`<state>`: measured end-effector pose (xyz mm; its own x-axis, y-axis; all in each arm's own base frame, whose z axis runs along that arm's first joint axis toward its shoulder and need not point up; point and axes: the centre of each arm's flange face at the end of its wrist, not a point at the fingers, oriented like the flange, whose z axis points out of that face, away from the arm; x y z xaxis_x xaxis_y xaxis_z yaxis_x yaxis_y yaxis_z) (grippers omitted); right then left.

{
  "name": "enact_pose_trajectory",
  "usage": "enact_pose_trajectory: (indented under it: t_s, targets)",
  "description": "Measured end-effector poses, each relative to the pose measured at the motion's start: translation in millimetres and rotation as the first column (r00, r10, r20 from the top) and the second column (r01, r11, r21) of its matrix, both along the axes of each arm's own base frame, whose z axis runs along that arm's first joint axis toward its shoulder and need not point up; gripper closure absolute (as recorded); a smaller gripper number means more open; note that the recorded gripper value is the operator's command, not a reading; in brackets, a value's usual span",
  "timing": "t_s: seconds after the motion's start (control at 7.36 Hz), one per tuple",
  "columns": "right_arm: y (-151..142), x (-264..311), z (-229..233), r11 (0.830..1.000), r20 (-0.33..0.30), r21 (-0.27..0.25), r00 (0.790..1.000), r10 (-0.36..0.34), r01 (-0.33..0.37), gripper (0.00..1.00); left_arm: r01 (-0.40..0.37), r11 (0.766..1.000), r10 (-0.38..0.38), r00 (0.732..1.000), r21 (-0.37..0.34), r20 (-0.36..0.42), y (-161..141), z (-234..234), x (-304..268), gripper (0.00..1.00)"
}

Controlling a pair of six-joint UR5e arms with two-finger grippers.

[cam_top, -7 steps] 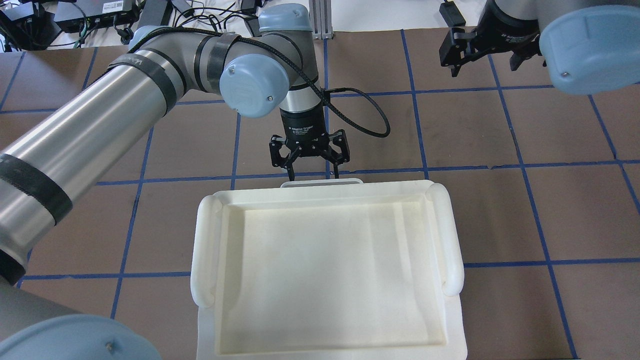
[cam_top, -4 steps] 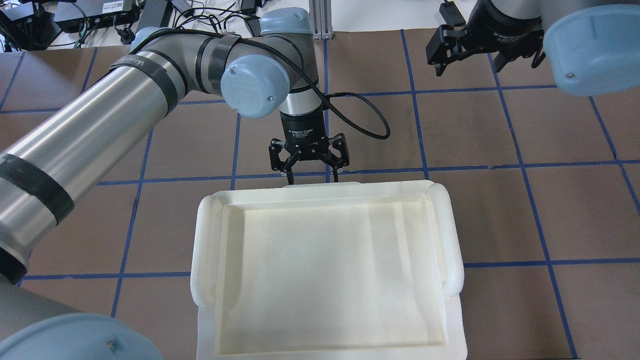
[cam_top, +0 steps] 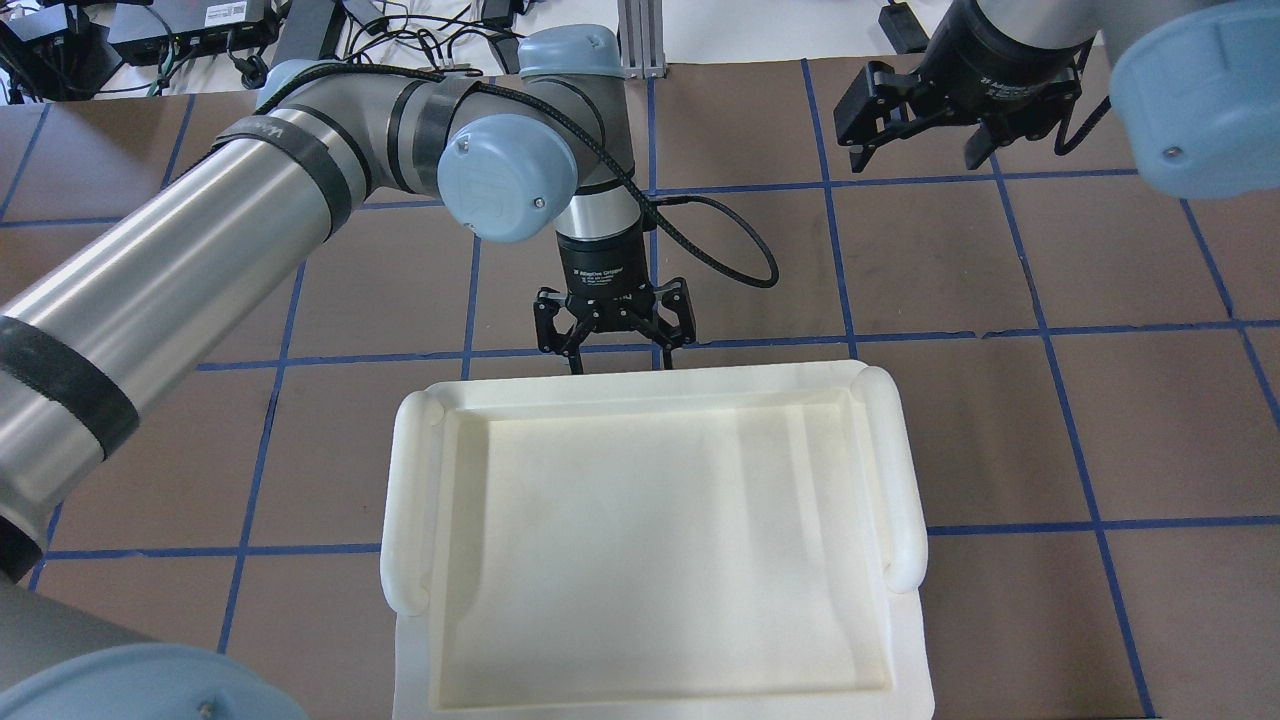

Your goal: Put scissors in drawer and close it

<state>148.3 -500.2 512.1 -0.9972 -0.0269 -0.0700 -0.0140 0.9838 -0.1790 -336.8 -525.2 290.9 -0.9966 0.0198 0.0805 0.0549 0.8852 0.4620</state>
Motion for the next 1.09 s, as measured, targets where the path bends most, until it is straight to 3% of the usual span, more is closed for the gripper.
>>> enact_pose_trajectory:
  t_s: [0.27,0.54,1.09]
  targets:
    - [2.7,0.1,-1.5,1.000,0.001,0.019,1.000,0.000,0.000,0.00,-0.007,0.999,0.007,1.000,-0.034,-0.012,-3.2,18.0,5.1,0.00]
    - [8.4,-0.7,-8.6,0.997,-0.006,0.083,1.000,-0.002,0.003,0.00,-0.037,0.992,0.033,0.999,-0.123,-0.030,-17.8,63.1,28.8,0.00]
    - [11.5,-2.0,-12.0,0.993,-0.012,0.116,1.000,-0.005,0.006,0.00,0.001,0.934,0.017,0.999,-0.358,0.048,-4.5,178.1,104.9,0.00]
